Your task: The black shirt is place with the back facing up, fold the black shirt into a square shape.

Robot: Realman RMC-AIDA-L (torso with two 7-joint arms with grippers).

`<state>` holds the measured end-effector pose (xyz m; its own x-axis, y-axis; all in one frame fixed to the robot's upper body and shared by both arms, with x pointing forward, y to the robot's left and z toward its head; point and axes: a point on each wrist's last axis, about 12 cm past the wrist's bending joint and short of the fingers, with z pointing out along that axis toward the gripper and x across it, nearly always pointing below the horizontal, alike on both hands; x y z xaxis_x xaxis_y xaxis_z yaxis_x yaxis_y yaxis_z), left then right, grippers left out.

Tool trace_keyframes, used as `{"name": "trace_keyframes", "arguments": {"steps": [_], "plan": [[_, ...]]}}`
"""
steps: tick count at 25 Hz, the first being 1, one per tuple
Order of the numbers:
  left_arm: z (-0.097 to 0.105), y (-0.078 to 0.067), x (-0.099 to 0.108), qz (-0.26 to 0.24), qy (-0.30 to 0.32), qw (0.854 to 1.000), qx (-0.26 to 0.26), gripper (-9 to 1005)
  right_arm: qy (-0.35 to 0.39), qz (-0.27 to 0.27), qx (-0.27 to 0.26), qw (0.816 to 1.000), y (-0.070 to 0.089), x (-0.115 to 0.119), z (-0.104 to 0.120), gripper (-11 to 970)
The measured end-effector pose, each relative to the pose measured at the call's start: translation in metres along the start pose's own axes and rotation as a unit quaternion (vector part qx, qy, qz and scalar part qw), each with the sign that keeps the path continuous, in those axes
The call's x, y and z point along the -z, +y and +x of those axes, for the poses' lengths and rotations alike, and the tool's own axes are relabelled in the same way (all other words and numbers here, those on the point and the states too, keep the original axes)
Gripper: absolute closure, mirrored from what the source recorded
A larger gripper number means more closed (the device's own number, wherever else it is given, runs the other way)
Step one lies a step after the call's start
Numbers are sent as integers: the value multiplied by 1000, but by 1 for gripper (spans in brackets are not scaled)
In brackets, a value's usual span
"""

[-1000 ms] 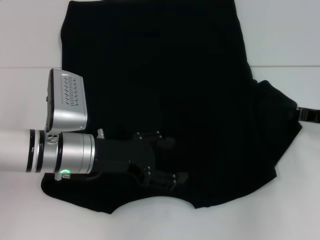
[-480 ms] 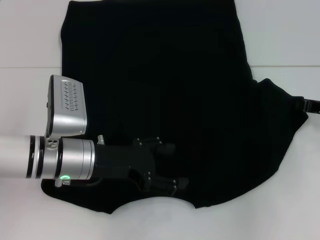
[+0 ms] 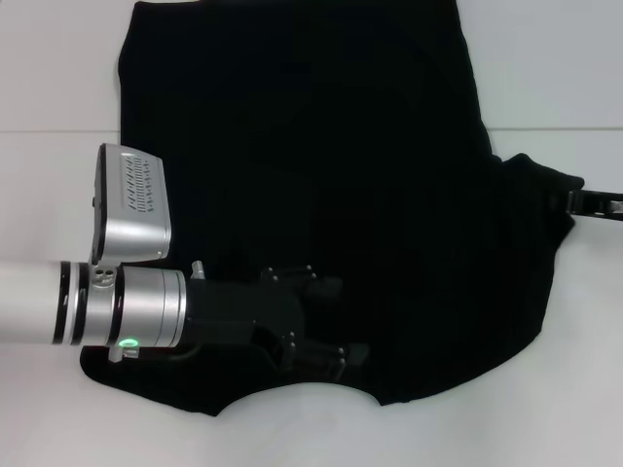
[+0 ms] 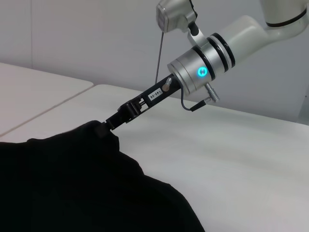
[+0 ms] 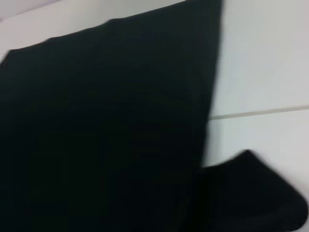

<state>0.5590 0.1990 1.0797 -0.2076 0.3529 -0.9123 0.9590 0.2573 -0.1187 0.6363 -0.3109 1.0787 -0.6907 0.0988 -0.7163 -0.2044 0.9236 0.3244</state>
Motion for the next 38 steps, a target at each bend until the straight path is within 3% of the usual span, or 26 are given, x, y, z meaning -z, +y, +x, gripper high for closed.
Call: {"name": "trace_keyframes", "arguments": {"steps": [5, 10, 17, 37, 38], "plan": [[-1, 1, 0, 0, 0, 1000, -1, 50, 20, -59, 13, 998, 21, -3, -9, 945], [-3, 3, 0, -3, 1, 1000, -2, 50, 47, -118, 47, 991, 53, -10, -23, 944], [-5, 4, 0, -6, 2, 1000, -2, 50, 103, -146, 90, 980, 88, -21, -30, 943], [-6, 9, 1, -20, 5, 1000, -3, 51, 128, -147, 115, 974, 109, -30, -26, 940], [-6, 9, 1, -21, 5, 1000, -3, 51, 126, -143, 112, 975, 108, -31, -26, 868]]}}
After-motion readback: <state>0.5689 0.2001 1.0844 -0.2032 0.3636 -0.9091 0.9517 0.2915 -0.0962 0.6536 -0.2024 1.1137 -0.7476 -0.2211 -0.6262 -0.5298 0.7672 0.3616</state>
